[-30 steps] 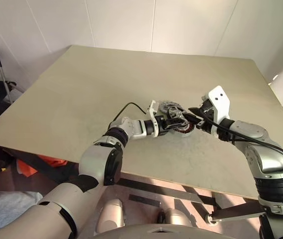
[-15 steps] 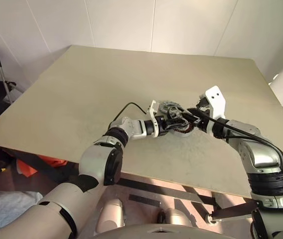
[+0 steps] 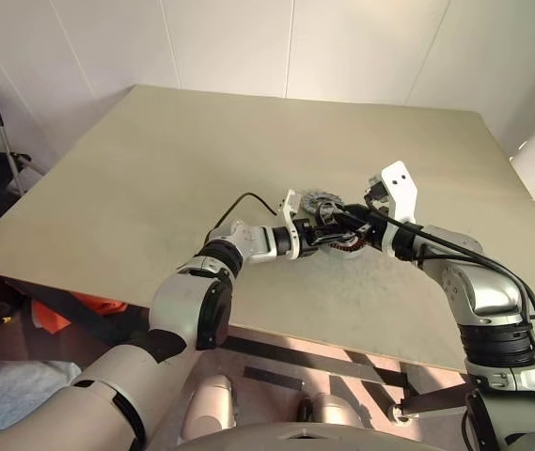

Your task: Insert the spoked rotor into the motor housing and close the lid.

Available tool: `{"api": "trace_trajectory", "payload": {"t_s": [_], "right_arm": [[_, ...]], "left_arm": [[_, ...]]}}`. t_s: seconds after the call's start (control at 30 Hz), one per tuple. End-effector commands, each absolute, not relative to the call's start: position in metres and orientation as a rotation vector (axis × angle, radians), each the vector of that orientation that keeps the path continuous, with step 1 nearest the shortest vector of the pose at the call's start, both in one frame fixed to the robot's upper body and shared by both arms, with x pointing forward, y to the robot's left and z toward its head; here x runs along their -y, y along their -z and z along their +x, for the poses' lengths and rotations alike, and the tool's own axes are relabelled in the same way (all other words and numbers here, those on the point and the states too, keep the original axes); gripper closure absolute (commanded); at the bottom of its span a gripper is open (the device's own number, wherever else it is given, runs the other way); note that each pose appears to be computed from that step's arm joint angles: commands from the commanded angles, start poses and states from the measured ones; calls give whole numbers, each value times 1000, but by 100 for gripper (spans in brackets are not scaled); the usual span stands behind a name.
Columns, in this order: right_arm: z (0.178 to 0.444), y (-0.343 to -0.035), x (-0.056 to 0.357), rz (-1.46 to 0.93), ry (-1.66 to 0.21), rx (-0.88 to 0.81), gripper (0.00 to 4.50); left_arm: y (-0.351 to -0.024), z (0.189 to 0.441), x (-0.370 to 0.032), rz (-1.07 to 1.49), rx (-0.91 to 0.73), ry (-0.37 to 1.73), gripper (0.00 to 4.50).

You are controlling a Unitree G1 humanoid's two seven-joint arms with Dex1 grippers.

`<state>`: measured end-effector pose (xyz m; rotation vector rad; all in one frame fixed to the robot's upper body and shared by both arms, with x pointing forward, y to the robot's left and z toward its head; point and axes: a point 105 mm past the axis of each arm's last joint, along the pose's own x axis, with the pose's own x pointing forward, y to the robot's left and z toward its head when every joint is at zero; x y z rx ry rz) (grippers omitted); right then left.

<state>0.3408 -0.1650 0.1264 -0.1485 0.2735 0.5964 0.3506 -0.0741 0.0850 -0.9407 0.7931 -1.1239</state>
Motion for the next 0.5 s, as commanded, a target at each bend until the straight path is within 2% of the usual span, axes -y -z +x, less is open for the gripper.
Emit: {"api": "trace_trajectory", "payload": {"t_s": [0.03,0.3,0.5], "right_arm": [[342,-130,167,-115,-600,-265,293],[341,-122,179,-30,-605,-319,293],[338,-121,193,-58,-622,-357,293]], "left_arm": [[-113,321,130,-956,-783,1316,409],[-115,320,131,-945,-769,1329,409],[-115,320,132,-938,-764,1332,409]]}}
